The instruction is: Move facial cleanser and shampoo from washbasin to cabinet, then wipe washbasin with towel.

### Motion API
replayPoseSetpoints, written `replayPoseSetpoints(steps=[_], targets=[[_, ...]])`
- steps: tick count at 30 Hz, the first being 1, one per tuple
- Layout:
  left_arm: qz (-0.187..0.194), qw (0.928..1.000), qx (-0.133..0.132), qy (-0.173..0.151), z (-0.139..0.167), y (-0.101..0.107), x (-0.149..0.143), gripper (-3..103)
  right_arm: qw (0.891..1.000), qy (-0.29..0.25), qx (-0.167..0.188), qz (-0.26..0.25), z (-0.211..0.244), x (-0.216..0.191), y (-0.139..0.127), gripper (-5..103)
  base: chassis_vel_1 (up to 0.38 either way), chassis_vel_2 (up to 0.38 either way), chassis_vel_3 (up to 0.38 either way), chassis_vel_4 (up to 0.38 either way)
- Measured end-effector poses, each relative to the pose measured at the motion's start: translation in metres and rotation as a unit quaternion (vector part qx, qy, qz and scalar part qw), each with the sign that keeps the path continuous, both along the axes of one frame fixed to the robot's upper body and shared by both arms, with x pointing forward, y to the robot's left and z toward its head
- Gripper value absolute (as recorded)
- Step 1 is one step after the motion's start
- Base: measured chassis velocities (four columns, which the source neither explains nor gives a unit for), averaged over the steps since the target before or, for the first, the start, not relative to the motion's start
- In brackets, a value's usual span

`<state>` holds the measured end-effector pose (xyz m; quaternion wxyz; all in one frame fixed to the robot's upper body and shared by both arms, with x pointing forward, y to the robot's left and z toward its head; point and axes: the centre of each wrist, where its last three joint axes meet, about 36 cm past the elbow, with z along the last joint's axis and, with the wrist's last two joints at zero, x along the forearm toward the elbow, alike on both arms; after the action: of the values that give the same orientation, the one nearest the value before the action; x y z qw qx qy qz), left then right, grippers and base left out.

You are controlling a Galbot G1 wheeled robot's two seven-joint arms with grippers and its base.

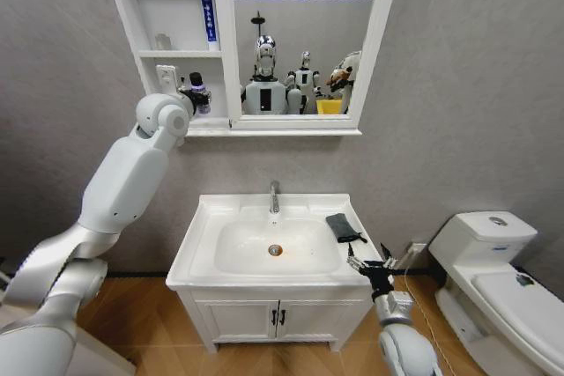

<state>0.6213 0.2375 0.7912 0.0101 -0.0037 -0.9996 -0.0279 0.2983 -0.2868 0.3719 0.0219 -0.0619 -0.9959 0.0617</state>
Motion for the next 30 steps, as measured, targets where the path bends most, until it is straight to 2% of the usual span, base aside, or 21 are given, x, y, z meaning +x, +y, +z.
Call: replayPoseSetpoints(steps=[11, 21, 26, 30], targets=[[-0.002, 0.9998, 0.000, 0.020, 0.014, -0.001, 0.017, 43, 1.000, -0.001, 0.001, 0.000, -0.002, -0.003, 0.000, 100, 0.000, 0.000, 0.000, 0.000], [-0.024, 0.9984, -0.019, 0.047, 0.007, 0.006, 0.022, 43, 1.000, 0.000, 0.002, -0.004, -0.007, -0.004, -0.004, 100, 0.000, 0.000, 0.000, 0.000], [-0.038, 0.9967, -0.037, 0.062, 0.004, 0.007, 0.023, 43, 1.000, 0.000, 0.006, -0.007, -0.012, -0.007, -0.003, 100, 0.000, 0.000, 0.000, 0.000], [-0.037, 0.9965, -0.039, 0.065, 0.005, 0.008, 0.027, 43, 1.000, 0.002, 0.006, -0.007, -0.015, -0.010, -0.002, 100, 0.000, 0.000, 0.000, 0.000]])
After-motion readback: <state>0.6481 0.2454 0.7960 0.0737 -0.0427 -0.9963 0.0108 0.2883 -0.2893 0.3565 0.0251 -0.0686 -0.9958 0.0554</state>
